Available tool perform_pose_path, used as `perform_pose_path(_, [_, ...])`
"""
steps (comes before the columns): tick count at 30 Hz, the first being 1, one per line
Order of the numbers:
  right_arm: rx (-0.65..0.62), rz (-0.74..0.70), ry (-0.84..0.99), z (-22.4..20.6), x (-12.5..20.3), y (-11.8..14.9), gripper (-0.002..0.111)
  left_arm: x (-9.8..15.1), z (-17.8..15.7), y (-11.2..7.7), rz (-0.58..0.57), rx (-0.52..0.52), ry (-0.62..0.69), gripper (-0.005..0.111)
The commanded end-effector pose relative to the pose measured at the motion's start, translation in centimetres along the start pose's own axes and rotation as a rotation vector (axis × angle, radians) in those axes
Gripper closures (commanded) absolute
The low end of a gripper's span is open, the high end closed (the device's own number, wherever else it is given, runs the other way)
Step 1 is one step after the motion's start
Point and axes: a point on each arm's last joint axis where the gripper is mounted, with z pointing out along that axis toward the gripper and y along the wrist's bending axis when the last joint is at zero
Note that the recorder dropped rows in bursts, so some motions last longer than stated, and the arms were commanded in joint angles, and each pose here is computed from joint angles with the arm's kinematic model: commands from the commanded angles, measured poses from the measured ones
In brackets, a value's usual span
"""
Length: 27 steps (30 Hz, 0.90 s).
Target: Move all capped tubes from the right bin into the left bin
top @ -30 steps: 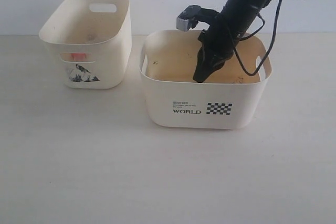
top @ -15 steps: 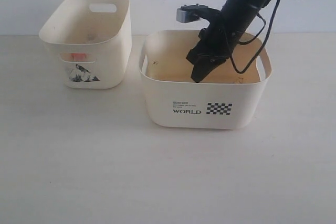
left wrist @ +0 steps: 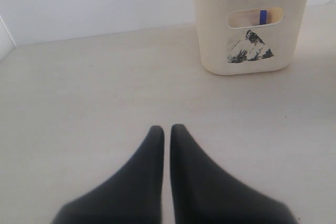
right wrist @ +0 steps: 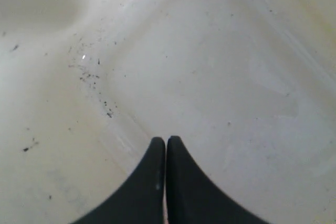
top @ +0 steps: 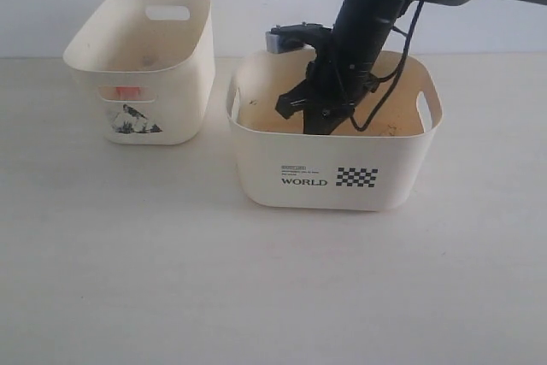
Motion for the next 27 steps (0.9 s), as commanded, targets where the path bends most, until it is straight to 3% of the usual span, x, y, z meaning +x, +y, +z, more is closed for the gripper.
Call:
perform_pose_path(1, [0.02, 0.115, 0.008, -0.11, 0.08, -0.18, 0.109, -0.17, -0.04, 0.0, -0.016, 0.002, -0.009, 0.102])
perform_pose_path(13, [0.115, 0.032, 0.048, -0.18, 0.45, -1.04, 0.109, -0.17, -0.04, 0.0, -0.016, 0.002, -0.009, 0.102])
perform_pose_path(19, [0.107, 0.13, 0.039, -0.17, 0.41, -0.95, 0.109, -0.17, -0.04, 0.0, -0.016, 0.002, -0.009, 0.102])
perform_pose_path(27, [0.099, 0.108, 0.074, 0.64, 1.02, -0.97, 0.109, -0.17, -0.04, 0.0, -0.016, 0.002, -0.009, 0.102])
